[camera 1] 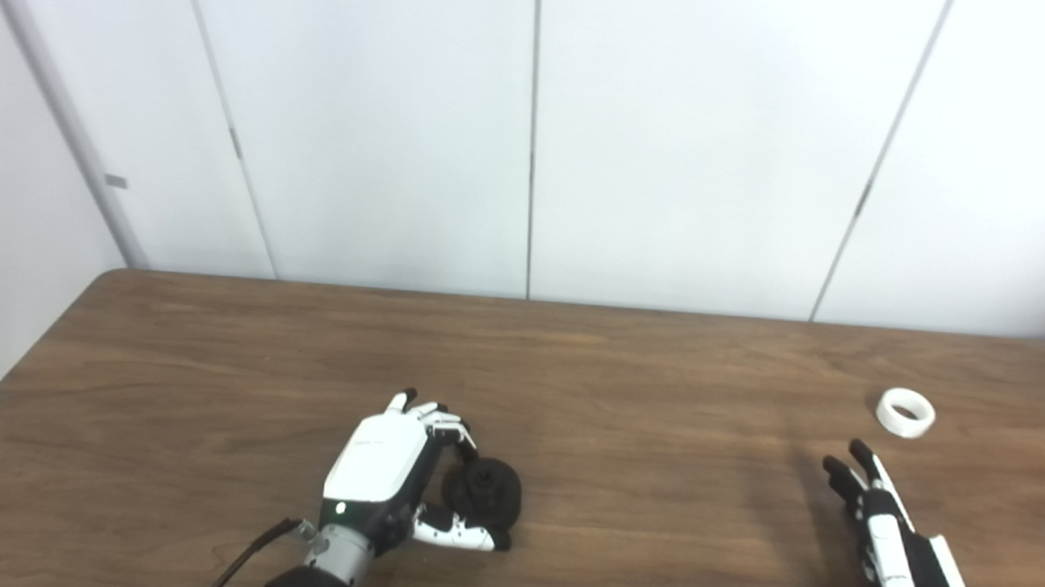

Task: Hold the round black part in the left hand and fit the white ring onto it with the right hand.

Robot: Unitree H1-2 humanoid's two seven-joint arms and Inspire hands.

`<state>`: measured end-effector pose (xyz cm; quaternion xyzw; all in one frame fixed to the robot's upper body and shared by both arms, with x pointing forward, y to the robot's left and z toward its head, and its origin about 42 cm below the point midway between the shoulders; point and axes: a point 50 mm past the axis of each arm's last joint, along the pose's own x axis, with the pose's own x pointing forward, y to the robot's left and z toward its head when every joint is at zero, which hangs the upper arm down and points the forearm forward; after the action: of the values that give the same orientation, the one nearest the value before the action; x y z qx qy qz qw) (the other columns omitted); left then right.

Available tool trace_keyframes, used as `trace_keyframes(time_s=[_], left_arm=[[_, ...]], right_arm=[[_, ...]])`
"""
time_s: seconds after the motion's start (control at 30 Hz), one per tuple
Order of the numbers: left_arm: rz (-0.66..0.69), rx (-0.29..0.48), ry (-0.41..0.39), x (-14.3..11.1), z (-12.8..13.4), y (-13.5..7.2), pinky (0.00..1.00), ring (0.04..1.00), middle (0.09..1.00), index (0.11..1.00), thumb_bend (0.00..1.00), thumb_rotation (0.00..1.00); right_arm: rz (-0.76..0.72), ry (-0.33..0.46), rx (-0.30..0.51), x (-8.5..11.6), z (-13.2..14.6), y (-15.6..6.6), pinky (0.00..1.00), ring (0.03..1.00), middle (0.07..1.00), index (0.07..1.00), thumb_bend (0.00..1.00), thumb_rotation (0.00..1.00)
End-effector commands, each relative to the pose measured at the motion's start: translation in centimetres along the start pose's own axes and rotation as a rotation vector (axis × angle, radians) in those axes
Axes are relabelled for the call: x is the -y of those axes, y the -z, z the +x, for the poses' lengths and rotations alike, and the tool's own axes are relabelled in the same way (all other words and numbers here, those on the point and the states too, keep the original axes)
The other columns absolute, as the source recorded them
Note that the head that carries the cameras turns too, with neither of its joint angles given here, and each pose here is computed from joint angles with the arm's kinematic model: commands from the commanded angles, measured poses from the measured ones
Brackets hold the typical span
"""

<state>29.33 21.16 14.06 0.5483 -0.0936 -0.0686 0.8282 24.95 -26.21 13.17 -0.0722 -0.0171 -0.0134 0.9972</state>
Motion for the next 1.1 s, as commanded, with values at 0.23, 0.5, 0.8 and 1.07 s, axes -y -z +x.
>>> trace_keyframes(time_s=[0.23, 0.5, 0.8, 1.07], left_arm=[[-0.028, 0.098, -0.002, 0.3, -0.8, -2.3, 1.0, 0.875, 0.771, 0.485, 0.52, 0.05], [-0.031, 0.102, 0.027, 1.6, -1.4, -3.1, 1.0, 0.873, 0.769, 0.485, 0.52, 0.05], [-0.036, 0.083, 0.048, 2.2, -1.6, -2.8, 1.0, 0.876, 0.77, 0.485, 0.52, 0.05], [-0.039, 0.074, 0.034, 2.1, -1.6, -2.1, 1.0, 0.871, 0.768, 0.485, 0.52, 0.05]], right_arm=[[-0.01, 0.004, 0.041, -0.9, 0.1, -1.5, 1.0, 0.935, 0.904, 0.954, 0.52, 1.0], [0.012, 0.017, 0.043, -0.9, 0.1, -1.9, 1.0, 0.92, 0.9, 0.951, 0.52, 1.0], [0.035, 0.027, 0.042, -0.2, 0.6, -2.2, 0.95, 0.914, 0.919, 0.961, 0.56, 0.91], [0.005, 0.054, 0.078, 1.0, 2.0, -3.6, 0.94, 0.927, 0.921, 0.924, 0.6, 0.79]])
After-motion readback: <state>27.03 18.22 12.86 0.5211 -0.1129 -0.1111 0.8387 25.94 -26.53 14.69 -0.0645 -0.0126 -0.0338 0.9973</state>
